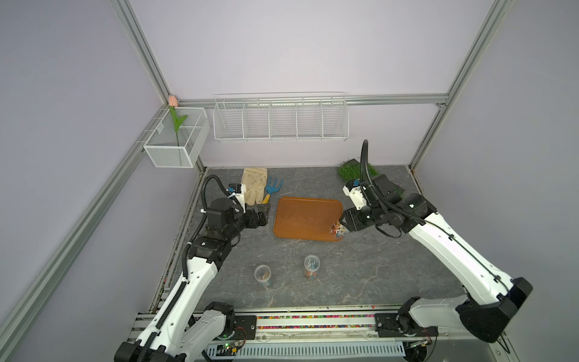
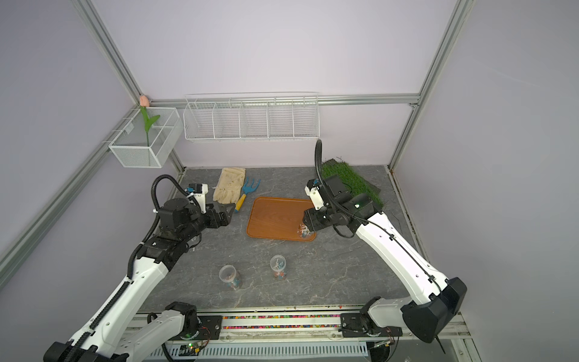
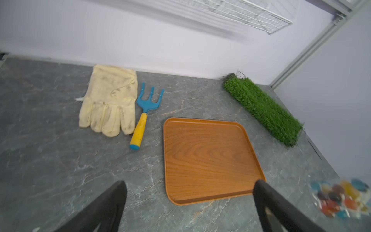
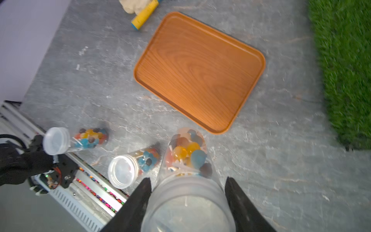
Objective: Pour the candies out of the jar
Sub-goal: Pick up the jar from the center of the board.
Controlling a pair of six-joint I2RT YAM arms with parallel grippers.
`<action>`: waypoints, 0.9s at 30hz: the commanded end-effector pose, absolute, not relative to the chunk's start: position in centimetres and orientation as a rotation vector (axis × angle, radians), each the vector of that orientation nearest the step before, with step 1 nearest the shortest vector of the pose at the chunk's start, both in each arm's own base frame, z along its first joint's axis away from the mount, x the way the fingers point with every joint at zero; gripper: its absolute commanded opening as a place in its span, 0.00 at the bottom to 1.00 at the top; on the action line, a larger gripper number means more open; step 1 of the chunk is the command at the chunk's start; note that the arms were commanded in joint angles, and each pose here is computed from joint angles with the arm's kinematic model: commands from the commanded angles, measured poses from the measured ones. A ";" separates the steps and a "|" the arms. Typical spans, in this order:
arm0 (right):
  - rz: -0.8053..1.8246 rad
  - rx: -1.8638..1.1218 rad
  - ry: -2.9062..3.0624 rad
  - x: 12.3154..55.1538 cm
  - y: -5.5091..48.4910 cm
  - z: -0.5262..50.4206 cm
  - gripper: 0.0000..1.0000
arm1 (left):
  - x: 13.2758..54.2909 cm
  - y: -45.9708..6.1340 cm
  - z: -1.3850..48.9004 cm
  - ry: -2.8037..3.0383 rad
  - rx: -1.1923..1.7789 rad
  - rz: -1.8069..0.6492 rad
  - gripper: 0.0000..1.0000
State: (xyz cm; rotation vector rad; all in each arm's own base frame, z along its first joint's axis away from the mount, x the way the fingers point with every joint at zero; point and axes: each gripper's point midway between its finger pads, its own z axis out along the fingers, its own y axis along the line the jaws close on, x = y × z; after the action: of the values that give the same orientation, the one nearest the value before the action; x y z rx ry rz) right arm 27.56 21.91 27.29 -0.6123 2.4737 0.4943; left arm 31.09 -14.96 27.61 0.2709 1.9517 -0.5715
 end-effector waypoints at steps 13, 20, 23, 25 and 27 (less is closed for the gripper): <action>0.933 -0.951 2.290 24.3 26.9 33.1 0.37 | 23.4 -28.4 29.4 1.574 1.071 -0.582 0.99; 0.990 -0.975 2.267 22.7 26.6 33.7 0.38 | 23.2 -32.0 29.6 1.506 1.168 -0.640 0.99; 1.010 -0.981 2.254 22.3 26.6 34.1 0.38 | 23.0 -32.8 29.5 1.490 1.185 -0.673 0.96; 1.027 -0.986 2.248 22.0 26.6 34.3 0.38 | 22.8 -33.1 29.5 1.482 1.190 -0.691 0.91; 1.056 -0.998 2.235 21.6 26.8 34.6 0.38 | 22.5 -33.4 29.5 1.473 1.199 -0.711 0.85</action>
State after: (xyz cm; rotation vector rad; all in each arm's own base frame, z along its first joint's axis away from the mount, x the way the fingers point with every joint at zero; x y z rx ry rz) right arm 23.57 26.62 33.57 -0.9443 2.2778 0.9574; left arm 22.66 -32.61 27.20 1.1976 1.5648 -0.6884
